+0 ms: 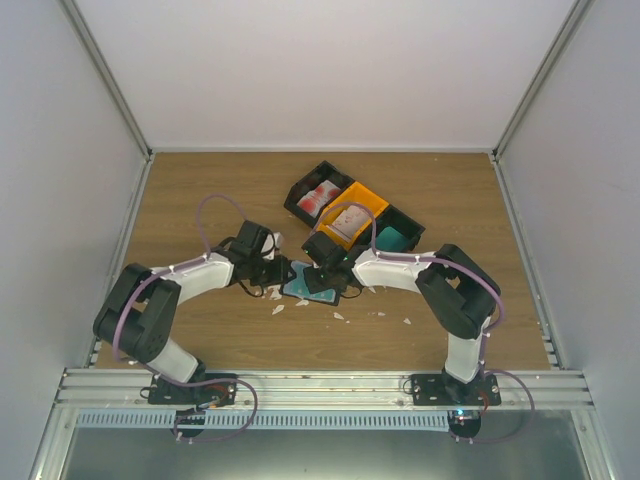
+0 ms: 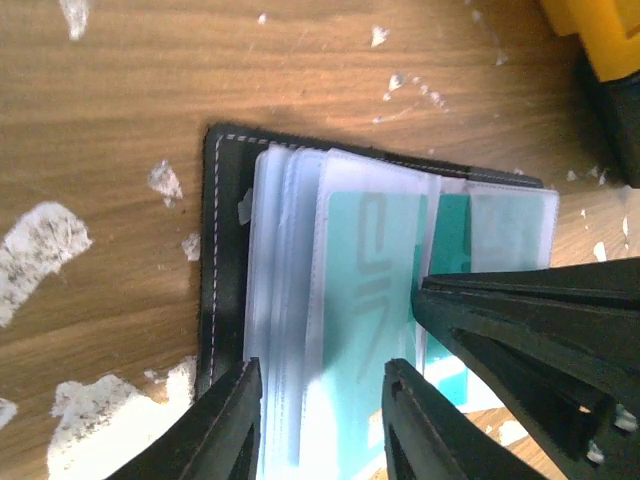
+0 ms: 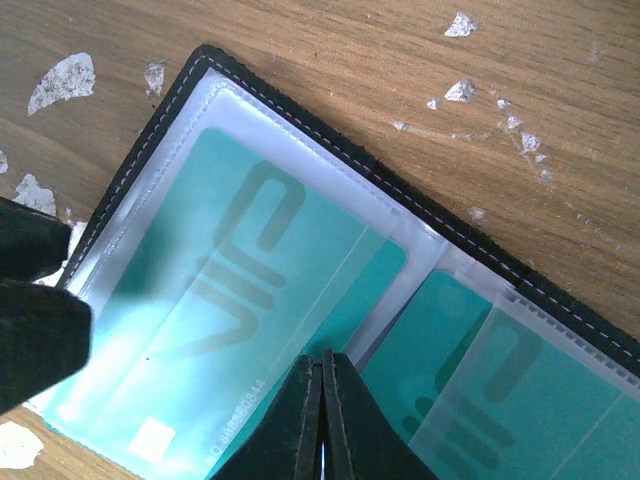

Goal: Put the credit cards into the card holder
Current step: Turn over the card slot in the card holder.

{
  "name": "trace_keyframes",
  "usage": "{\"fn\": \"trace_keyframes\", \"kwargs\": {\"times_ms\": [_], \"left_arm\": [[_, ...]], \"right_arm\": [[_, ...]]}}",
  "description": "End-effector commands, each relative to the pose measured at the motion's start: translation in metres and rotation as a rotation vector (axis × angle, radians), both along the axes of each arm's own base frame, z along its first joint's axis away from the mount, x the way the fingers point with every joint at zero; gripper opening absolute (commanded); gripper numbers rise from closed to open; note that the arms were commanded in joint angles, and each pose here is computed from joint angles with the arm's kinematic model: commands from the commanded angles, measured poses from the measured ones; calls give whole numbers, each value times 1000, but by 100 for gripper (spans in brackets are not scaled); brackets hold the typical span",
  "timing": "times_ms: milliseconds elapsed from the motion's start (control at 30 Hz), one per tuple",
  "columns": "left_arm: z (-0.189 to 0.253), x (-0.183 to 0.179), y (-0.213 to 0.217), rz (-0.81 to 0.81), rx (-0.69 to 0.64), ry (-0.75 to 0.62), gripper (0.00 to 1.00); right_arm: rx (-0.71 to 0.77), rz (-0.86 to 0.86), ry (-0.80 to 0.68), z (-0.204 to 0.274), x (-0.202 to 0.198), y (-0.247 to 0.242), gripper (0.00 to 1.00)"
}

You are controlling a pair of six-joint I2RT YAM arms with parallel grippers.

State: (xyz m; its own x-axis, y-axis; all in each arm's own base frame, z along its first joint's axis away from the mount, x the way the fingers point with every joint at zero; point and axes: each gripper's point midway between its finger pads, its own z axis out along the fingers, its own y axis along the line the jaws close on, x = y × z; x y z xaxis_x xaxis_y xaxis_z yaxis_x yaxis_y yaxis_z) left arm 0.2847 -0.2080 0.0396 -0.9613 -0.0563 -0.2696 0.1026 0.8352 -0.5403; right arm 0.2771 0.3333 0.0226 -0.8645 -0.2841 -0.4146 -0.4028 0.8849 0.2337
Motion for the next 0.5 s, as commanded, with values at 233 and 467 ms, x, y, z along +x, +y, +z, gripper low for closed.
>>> {"fn": "trace_keyframes", "kwargs": {"times_ms": [233, 467], "left_arm": [[4, 3, -2, -15, -18, -35, 20], [-3, -2, -7, -44, -38, -4, 25]], "right_arm": [[-58, 19, 36, -18, -9, -6, 3], [-61, 19, 38, -19, -10, -6, 3]]}}
